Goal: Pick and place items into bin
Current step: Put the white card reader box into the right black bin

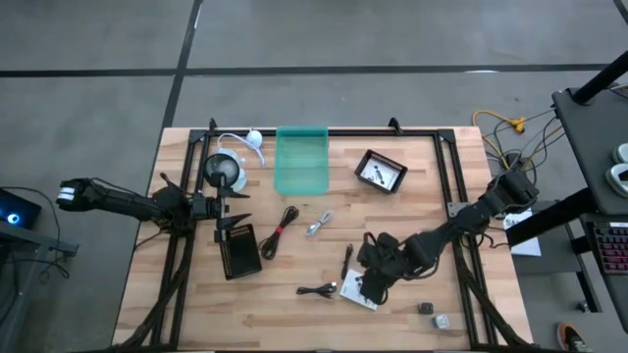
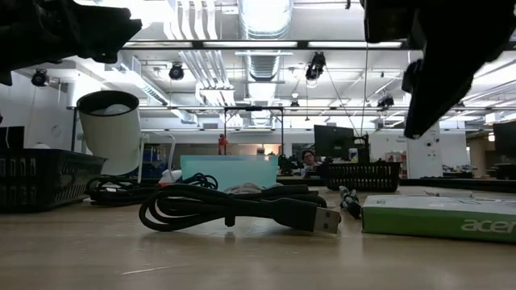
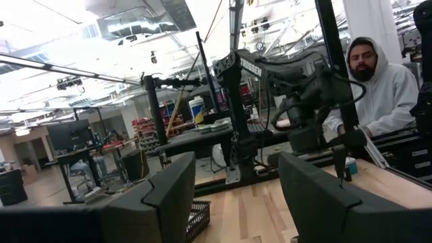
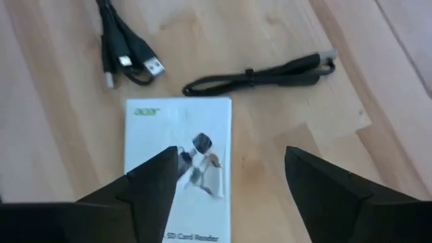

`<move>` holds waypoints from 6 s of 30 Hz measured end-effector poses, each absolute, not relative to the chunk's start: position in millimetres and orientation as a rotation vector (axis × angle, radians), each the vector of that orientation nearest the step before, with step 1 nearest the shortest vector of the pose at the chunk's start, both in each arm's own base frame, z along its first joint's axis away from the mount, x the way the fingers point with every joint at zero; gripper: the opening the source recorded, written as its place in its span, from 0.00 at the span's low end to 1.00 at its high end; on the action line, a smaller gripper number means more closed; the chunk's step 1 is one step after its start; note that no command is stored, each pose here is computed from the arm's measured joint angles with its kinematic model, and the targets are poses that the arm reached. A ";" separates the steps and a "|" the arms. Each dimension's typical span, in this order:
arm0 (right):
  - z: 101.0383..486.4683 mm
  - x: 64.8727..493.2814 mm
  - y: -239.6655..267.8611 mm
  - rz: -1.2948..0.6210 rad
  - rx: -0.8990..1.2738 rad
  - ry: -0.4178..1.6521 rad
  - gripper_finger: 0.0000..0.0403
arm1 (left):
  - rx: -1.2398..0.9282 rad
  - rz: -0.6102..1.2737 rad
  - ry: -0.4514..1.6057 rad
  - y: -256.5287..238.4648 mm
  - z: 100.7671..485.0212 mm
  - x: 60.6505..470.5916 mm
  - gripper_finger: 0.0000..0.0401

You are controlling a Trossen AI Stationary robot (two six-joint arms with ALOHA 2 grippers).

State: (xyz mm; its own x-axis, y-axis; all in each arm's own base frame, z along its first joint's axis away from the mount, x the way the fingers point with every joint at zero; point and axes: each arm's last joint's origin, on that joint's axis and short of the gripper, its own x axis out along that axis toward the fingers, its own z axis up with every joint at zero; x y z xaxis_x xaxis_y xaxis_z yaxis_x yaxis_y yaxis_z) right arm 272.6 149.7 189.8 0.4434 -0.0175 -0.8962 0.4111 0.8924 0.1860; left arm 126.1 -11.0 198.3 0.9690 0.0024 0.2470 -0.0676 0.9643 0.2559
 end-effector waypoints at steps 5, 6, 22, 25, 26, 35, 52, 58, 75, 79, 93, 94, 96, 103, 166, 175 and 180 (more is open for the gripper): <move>174.9 264.5 145.1 -0.312 0.412 1.116 0.62 | 0.266 0.036 -0.248 -11.0 198.3 126.1 0.49; 172.5 263.9 144.7 -0.309 0.414 1.112 0.62 | 0.266 0.036 -0.247 -11.0 198.3 126.2 0.49; 160.1 266.5 151.3 -0.157 0.502 1.025 0.66 | 0.266 0.036 -0.247 -11.0 198.2 126.2 0.49; 161.6 269.1 152.8 -0.130 0.504 0.994 0.65 | 0.266 0.036 -0.247 -11.0 198.2 126.2 0.49; 161.7 269.2 152.8 -0.128 0.501 0.993 0.65 | 0.266 0.035 -0.247 -11.0 198.2 126.2 0.49; 153.9 263.4 148.9 -0.143 0.455 1.024 0.64 | 0.266 0.036 -0.247 -11.0 198.2 126.2 0.49; 149.8 259.5 146.5 -0.132 0.383 1.054 0.64 | 0.266 0.035 -0.247 -11.0 198.2 126.2 0.49; 149.6 259.5 145.5 -0.105 0.327 1.060 0.64 | 0.267 0.036 -0.247 -11.0 198.2 126.2 0.49; 134.9 260.9 144.5 -0.136 0.313 1.115 0.64 | 0.274 0.037 -0.247 -11.0 198.2 126.2 0.49; 126.4 265.3 147.4 -0.131 0.309 1.144 0.64 | 0.275 0.037 -0.248 -11.0 198.3 126.2 0.49; 128.0 269.9 150.7 -0.134 0.333 1.147 0.49 | 0.319 0.045 -0.248 -11.0 198.5 126.0 0.49; 127.3 269.9 150.9 -0.134 0.333 1.149 0.46 | 0.320 0.045 -0.248 -10.9 198.5 126.0 0.49; 126.6 269.2 150.8 -0.125 0.339 1.160 0.42 | 0.320 0.045 -0.248 -10.9 198.5 126.0 0.49; 126.2 269.0 150.3 -0.080 0.377 1.204 0.24 | 0.322 0.045 -0.246 -11.0 198.3 126.2 0.49; 241.2 232.6 -86.8 -0.580 0.293 1.111 0.03 | 0.323 0.045 -0.246 -10.9 198.2 126.2 0.49; 223.2 225.1 -132.9 -0.616 0.205 1.210 0.03 | 0.323 0.046 -0.247 -10.9 198.3 126.1 0.49; 213.9 220.9 -150.1 -0.625 0.195 1.254 0.03 | 0.323 0.045 -0.246 -11.0 198.3 126.1 0.49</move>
